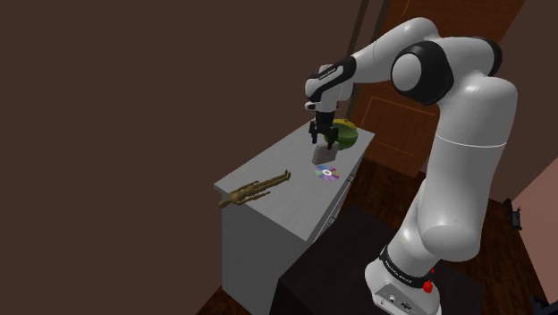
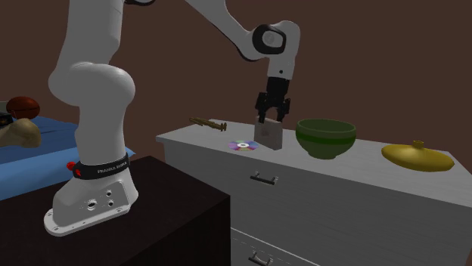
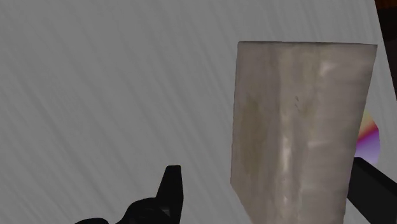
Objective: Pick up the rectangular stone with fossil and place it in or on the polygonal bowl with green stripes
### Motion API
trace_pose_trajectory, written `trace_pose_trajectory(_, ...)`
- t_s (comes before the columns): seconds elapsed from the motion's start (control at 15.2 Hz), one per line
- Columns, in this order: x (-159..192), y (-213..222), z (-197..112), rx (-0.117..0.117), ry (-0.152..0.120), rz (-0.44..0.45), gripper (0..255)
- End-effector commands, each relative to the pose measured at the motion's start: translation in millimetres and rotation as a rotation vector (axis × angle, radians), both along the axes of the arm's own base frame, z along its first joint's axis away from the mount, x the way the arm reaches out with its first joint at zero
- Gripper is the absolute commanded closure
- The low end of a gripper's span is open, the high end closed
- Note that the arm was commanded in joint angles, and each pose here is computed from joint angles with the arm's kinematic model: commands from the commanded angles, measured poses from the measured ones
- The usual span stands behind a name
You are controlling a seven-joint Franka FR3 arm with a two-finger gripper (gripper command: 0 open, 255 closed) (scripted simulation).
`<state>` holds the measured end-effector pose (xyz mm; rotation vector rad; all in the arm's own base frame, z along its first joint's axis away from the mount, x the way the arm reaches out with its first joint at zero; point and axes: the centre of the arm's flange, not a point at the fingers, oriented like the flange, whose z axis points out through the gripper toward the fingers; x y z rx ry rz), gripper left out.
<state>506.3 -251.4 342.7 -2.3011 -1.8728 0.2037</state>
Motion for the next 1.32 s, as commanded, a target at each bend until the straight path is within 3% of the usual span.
trace_pose_trajectory(0.0, -1.3, -0.6, -7.0, 0.0, -0.001, 0.0, 0)
trace_pose_trajectory(0.46, -1.3, -0.6, -7.0, 0.0, -0.001, 0.0, 0)
trace_pose_trajectory(0.53, -1.3, -0.6, -7.0, 0.0, -0.001, 0.0, 255)
trace_pose_trajectory(1.25, -1.3, -0.6, 3.5, 0.0, -0.001, 0.0, 255)
